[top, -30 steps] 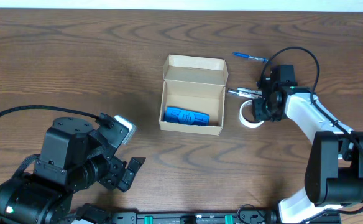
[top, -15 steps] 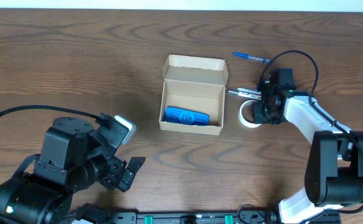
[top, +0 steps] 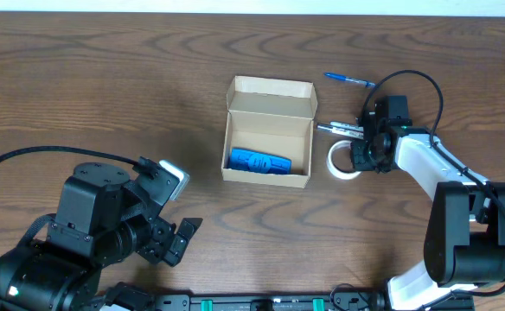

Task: Pack container
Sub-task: 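Grip the tape roll rim and lift it with the right gripper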

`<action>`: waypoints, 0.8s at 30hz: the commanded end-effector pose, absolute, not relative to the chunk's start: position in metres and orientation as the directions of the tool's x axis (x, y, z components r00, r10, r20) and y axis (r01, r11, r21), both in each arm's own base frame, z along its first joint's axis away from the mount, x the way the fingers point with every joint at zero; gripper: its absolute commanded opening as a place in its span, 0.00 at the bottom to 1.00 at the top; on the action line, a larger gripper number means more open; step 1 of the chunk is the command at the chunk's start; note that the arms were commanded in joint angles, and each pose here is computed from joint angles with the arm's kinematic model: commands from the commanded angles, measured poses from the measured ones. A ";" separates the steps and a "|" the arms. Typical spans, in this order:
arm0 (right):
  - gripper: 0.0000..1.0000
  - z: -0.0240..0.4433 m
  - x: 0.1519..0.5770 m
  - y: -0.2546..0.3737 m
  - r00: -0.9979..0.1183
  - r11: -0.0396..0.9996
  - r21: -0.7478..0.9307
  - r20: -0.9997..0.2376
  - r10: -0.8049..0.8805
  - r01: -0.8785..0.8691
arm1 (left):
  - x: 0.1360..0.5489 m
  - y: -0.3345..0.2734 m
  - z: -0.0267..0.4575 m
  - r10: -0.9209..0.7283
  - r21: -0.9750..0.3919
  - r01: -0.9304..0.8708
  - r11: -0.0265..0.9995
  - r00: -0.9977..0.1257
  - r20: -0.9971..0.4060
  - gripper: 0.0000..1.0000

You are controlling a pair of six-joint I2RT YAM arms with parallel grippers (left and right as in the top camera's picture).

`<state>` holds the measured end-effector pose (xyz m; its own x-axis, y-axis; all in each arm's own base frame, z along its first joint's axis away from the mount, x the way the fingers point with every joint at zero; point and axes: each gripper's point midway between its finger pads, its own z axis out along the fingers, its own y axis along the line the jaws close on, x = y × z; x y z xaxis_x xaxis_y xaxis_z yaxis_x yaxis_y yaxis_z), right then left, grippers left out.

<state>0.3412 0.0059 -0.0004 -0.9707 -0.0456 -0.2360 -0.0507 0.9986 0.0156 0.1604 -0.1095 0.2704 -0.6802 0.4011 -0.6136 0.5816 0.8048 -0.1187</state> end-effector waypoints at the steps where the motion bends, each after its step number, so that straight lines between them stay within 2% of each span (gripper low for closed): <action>1: 0.11 -0.005 0.338 0.004 -0.974 0.999 0.017 -0.223 -0.036 -0.041 | 0.159 -0.111 0.273 0.403 -0.124 0.591 0.797 -0.674 -0.619 0.95; 8: 0.01 0.000 0.343 0.004 -0.973 1.000 0.023 -0.230 -0.012 -0.018 | 0.159 -0.111 0.273 0.403 -0.124 0.591 0.797 -0.674 -0.619 0.95; 13: 0.01 0.019 0.357 0.004 -0.969 1.000 0.030 -0.245 0.016 0.009 | 0.159 -0.111 0.273 0.403 -0.124 0.591 0.797 -0.674 -0.619 0.95; 24: 0.01 0.126 0.418 0.007 -0.923 0.998 0.047 -0.382 0.050 0.035 | 0.159 -0.111 0.273 0.403 -0.124 0.591 0.797 -0.674 -0.619 0.95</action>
<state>0.3983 0.0061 0.0984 -0.9459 0.0174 -0.3239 0.0075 0.9995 0.0316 0.1603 -0.1094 0.2704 -0.6799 0.4010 -0.6139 0.5816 0.8048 -0.1186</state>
